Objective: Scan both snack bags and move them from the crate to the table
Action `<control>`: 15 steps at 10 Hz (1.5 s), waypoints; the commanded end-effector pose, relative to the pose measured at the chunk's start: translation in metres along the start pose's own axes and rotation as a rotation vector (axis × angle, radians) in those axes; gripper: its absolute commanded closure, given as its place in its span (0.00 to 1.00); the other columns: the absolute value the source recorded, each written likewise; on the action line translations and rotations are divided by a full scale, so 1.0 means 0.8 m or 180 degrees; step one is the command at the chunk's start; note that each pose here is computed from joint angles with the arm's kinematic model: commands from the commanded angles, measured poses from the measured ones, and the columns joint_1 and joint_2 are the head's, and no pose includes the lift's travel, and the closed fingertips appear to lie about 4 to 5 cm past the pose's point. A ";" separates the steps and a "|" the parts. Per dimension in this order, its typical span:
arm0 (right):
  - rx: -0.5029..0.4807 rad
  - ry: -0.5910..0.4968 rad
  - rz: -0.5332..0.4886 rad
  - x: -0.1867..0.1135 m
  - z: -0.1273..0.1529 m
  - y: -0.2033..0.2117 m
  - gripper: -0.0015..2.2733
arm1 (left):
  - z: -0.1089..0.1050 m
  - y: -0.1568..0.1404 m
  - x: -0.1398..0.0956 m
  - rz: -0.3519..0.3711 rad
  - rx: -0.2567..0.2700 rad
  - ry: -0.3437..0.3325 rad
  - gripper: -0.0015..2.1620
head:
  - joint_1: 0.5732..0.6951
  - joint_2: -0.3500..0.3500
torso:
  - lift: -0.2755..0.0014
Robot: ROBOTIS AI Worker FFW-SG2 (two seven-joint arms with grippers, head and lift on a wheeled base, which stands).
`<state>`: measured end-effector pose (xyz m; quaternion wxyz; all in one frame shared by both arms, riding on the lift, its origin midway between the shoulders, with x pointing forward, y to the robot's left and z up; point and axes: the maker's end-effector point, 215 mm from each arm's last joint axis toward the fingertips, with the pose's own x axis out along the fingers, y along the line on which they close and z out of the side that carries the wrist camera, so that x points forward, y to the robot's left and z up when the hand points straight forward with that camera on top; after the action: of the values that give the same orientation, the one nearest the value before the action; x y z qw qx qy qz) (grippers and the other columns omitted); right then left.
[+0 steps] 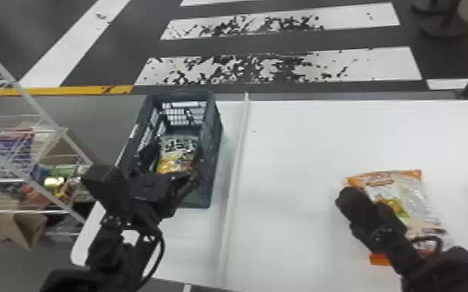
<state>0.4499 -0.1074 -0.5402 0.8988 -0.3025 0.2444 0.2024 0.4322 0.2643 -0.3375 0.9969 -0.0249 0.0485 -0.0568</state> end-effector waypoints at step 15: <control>0.1391 -0.0347 -0.1053 -0.159 -0.100 -0.301 0.06 | -0.002 0.007 0.003 0.0022 -0.0085 -0.0028 0.05 | 1.00 0.44 | 0.68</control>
<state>0.4503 -0.3412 -0.4102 0.9753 -0.1302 0.1762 0.0268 0.4349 0.2697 -0.3390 0.9969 -0.0374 0.0446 -0.0525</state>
